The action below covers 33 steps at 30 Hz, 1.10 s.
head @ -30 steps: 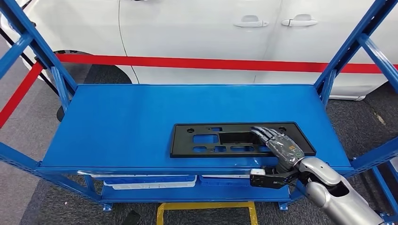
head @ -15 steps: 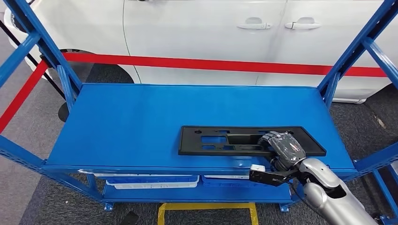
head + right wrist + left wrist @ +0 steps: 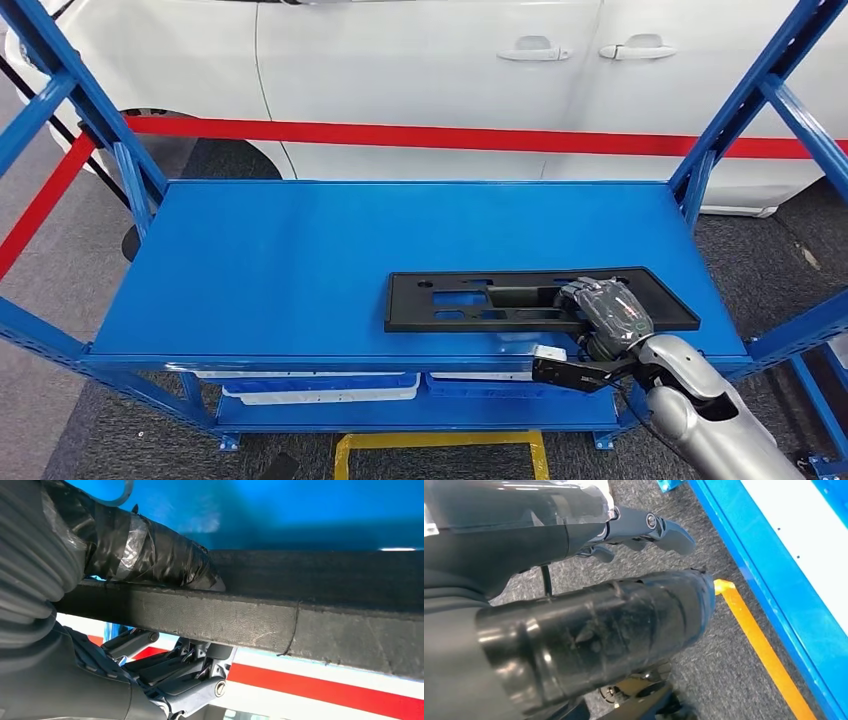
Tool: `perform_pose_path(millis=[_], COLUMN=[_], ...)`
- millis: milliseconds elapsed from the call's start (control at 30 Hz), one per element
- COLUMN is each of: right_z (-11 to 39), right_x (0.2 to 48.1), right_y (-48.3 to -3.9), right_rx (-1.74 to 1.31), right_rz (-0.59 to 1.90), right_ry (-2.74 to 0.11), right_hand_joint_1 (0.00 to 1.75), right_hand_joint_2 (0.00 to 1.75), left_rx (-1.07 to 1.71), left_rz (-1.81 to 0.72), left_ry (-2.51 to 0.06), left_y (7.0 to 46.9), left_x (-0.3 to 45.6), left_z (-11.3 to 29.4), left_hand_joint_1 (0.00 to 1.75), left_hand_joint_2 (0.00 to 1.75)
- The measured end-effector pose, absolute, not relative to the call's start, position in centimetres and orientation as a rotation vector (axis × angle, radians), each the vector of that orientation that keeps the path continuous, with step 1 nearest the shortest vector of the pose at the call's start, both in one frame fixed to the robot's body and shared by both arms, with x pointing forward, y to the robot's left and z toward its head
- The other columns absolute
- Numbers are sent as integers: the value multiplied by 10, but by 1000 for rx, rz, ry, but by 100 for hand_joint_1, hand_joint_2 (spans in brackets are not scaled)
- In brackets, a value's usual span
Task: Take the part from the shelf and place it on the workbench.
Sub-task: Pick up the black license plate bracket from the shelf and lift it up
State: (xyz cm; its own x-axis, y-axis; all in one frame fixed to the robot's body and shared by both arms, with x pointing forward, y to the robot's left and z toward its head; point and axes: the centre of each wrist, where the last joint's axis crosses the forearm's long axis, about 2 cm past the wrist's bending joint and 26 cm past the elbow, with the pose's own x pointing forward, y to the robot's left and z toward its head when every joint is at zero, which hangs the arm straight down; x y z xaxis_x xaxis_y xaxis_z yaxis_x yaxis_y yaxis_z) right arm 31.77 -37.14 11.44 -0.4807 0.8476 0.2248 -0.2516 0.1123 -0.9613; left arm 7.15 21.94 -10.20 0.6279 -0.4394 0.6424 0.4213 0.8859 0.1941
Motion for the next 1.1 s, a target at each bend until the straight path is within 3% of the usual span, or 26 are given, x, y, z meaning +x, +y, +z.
perform_pose_path(millis=[200, 533, 1000, 1100], right_z=[107, 126, 128, 128], right_x=[301, 262, 216, 209], right_y=[-360, -272, -176, -163], right_rx=[-763, -1142, -1055, -1007], right_rz=[1566, 1496, 1310, 1283], right_ry=[-1580, -1969, -2212, -2240], right_hand_joint_1=[175, 175, 175, 175], right_hand_joint_2=[175, 175, 175, 175], left_rx=[30, 48, 23, 11], left_rz=[-488, -473, -469, -465], left_ry=[-741, -737, -763, -769], left_y=[220, 219, 219, 219], left_x=[70, 67, 64, 63], left_z=[-102, -103, -103, -103], left_hand_joint_1=[0, 0, 0, 0], left_hand_joint_2=[0, 0, 0, 131])
